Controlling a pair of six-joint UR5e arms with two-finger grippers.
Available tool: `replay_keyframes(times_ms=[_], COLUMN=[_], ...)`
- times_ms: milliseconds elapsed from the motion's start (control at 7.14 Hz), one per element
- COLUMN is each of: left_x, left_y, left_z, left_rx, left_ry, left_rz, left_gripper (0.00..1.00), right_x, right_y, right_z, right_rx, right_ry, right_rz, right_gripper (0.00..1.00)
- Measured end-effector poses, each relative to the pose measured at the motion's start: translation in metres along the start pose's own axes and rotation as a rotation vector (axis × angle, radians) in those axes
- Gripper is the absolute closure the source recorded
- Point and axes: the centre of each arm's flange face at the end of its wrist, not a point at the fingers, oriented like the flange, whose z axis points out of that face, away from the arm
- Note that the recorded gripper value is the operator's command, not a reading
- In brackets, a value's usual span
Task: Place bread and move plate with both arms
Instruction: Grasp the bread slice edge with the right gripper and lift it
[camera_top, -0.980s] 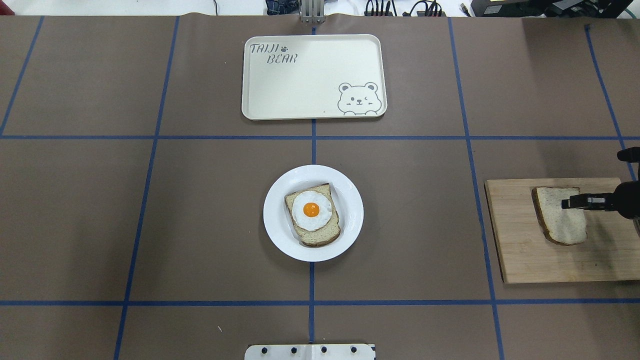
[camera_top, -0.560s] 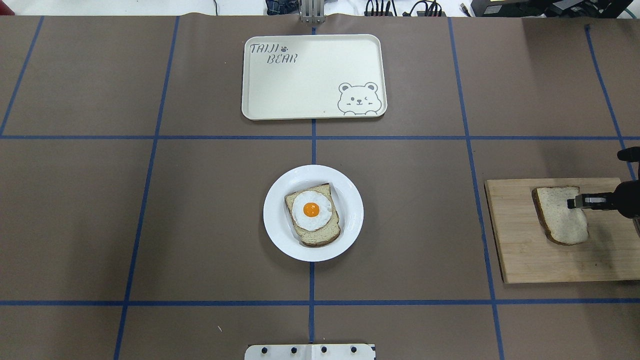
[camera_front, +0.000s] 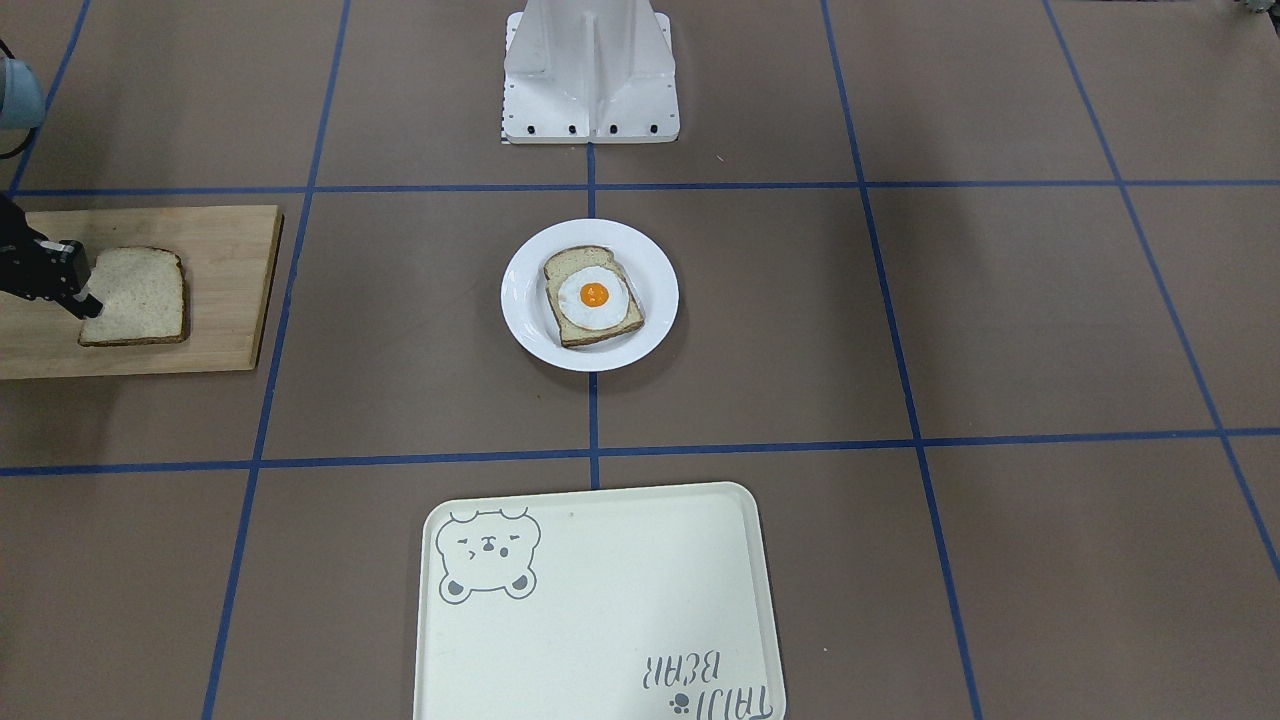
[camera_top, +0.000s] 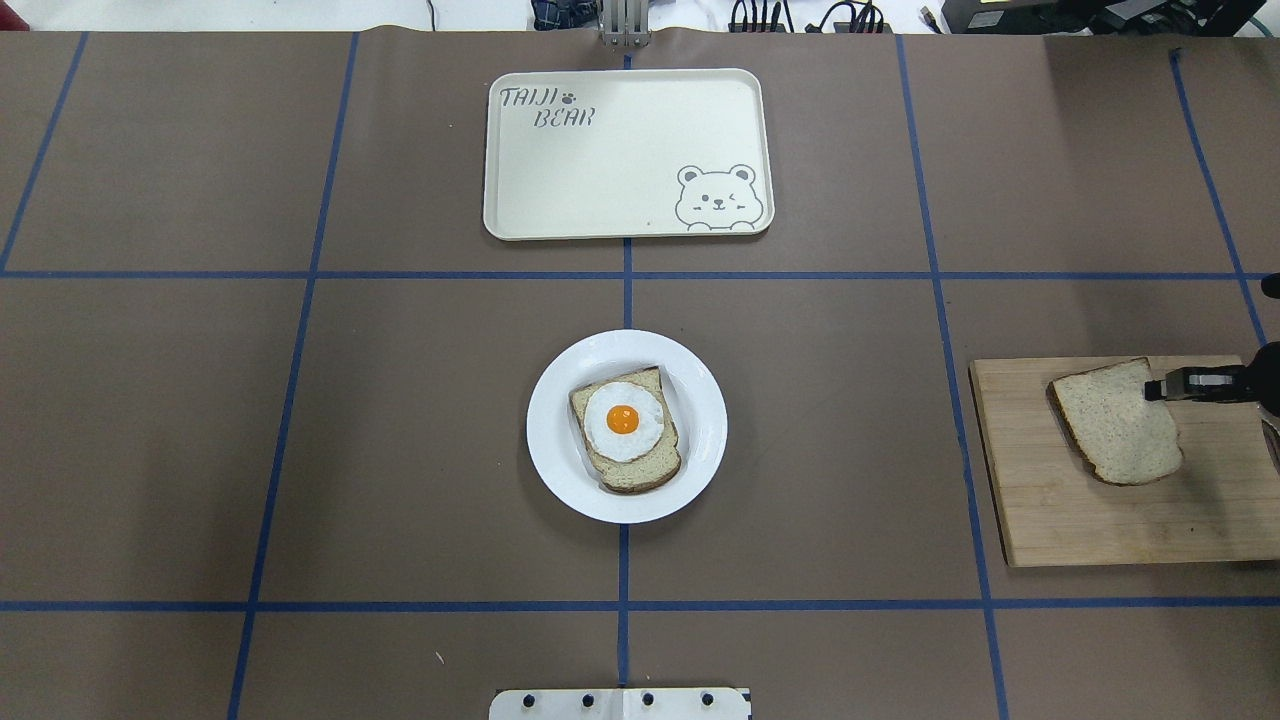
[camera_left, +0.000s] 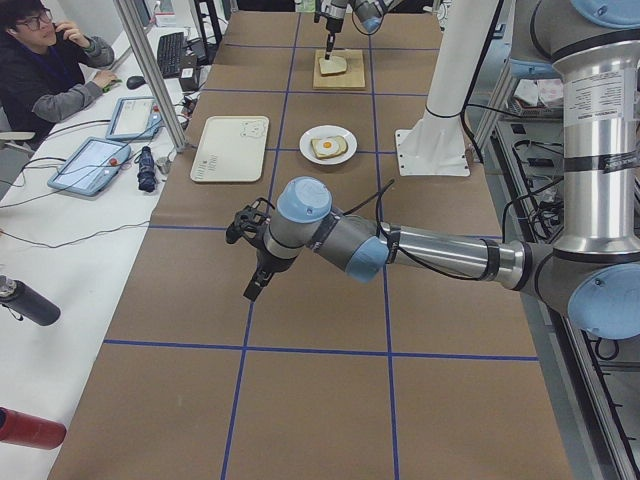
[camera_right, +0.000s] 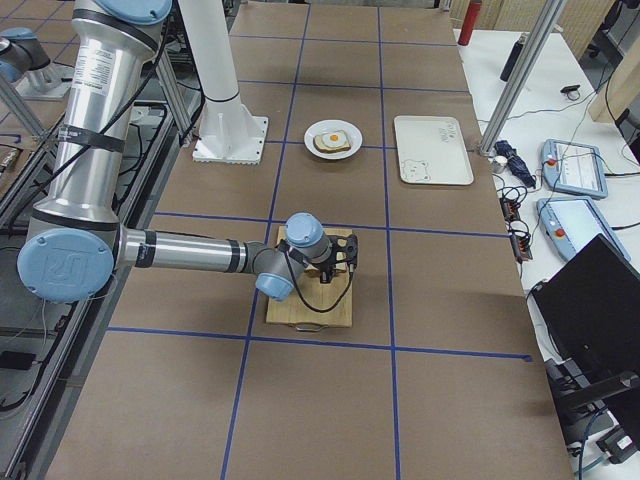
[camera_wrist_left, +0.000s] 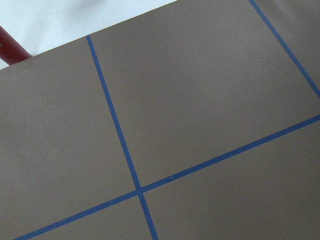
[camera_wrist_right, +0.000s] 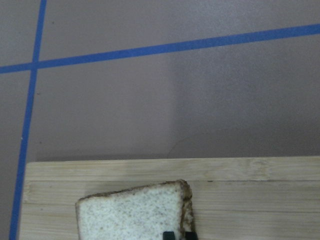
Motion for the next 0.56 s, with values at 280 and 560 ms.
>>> replay_keyframes(times_ms=[280, 560], left_x=[0.0, -0.001], left_y=[0.0, 0.001], left_z=[0.0, 0.001], left_rx=[-0.001, -0.003], left_ry=[0.0, 0.0], left_rz=[-0.001, -0.003], left_gripper=[0.01, 0.01], right_x=[-0.012, -0.032], right_y=[-0.014, -0.031], right_z=[-0.025, -0.032], right_rx=[0.007, 0.012], right_ry=[-0.063, -0.113], right_rz=[0.0, -0.019], right_gripper=[1.0, 1.0])
